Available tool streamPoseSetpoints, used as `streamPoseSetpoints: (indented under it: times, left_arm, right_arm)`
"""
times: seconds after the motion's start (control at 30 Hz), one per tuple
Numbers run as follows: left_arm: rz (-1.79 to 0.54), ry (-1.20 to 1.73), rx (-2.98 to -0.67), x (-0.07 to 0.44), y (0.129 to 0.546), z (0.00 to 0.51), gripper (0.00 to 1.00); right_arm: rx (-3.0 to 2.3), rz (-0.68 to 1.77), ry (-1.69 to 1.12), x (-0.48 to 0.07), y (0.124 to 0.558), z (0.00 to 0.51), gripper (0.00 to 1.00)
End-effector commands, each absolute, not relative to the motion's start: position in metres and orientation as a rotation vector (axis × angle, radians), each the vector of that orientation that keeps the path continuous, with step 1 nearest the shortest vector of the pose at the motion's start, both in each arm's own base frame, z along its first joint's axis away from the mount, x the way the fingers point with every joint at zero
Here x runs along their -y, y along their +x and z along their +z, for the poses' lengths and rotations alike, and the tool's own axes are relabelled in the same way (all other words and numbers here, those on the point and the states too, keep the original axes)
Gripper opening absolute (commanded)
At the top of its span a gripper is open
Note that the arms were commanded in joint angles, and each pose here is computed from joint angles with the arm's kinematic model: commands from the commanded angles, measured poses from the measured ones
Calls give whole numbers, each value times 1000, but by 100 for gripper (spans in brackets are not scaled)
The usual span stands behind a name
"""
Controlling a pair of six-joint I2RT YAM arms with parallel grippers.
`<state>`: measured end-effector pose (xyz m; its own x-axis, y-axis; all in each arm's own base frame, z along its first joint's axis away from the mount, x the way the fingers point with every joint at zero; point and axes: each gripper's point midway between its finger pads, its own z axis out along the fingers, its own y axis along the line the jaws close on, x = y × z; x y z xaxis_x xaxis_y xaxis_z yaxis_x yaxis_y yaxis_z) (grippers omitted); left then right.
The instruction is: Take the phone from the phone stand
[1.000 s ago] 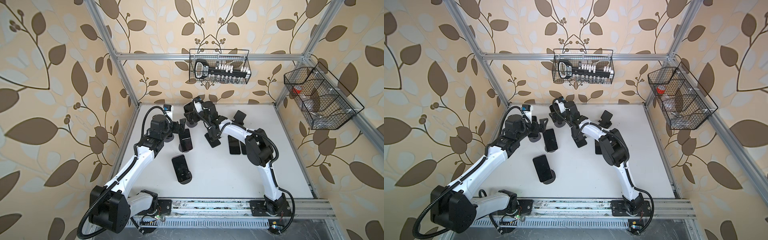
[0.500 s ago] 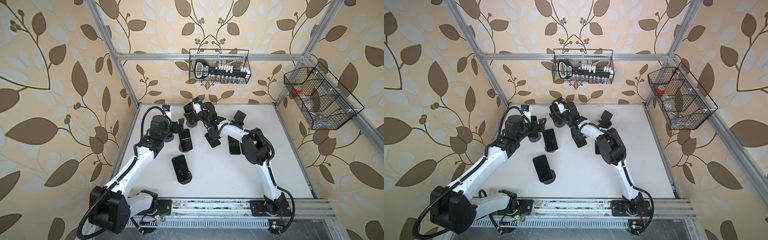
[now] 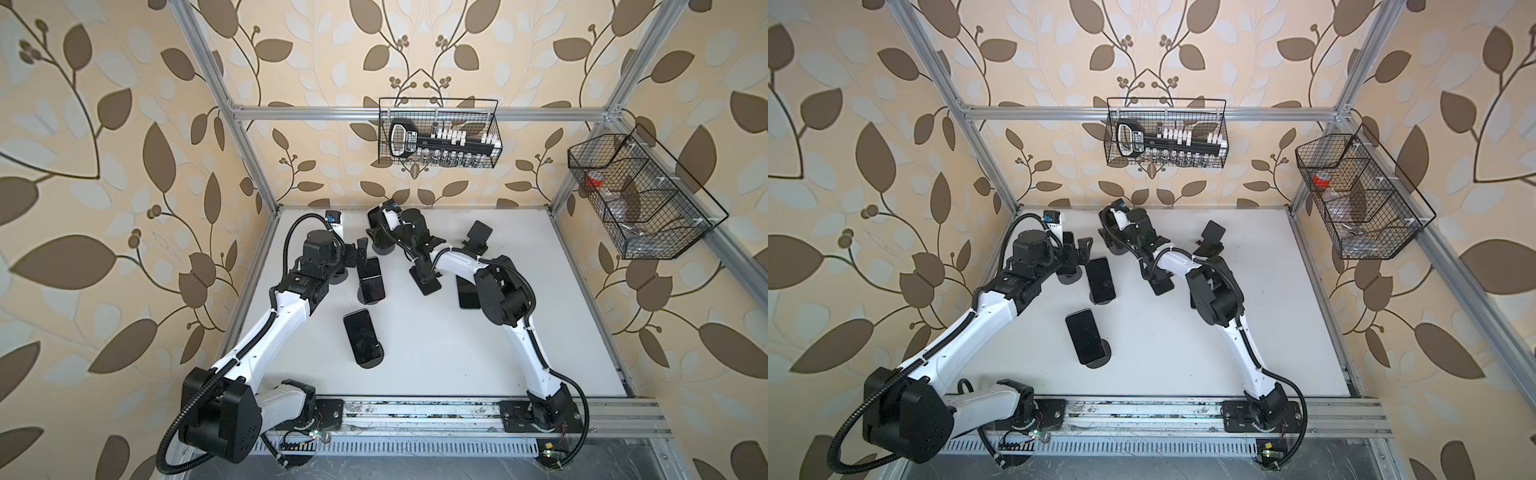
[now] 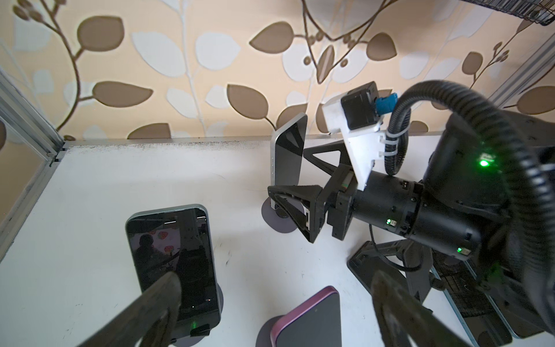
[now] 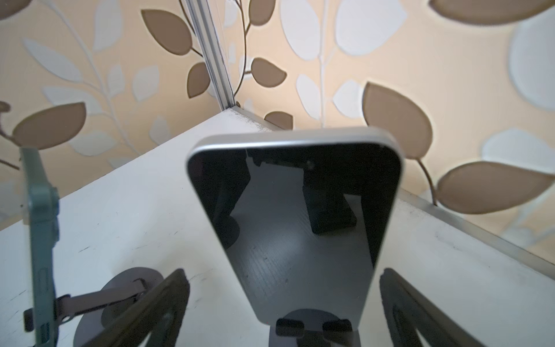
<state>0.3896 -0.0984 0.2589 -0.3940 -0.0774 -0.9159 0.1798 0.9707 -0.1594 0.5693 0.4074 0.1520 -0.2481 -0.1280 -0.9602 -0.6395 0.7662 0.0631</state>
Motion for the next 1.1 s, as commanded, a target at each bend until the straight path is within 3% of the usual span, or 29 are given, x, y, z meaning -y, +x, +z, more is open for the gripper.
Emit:
streamPoseSetpoints:
  times: [0.0, 1.07]
  left_arm:
    - [-285, 69, -1928, 99, 393, 270, 99]
    - [-301, 83, -1945, 105, 392, 268, 99]
  right_arm:
    - [-1735, 519, -579, -407, 582, 160, 99]
    - [-1670, 517, -638, -409, 599, 146, 100]
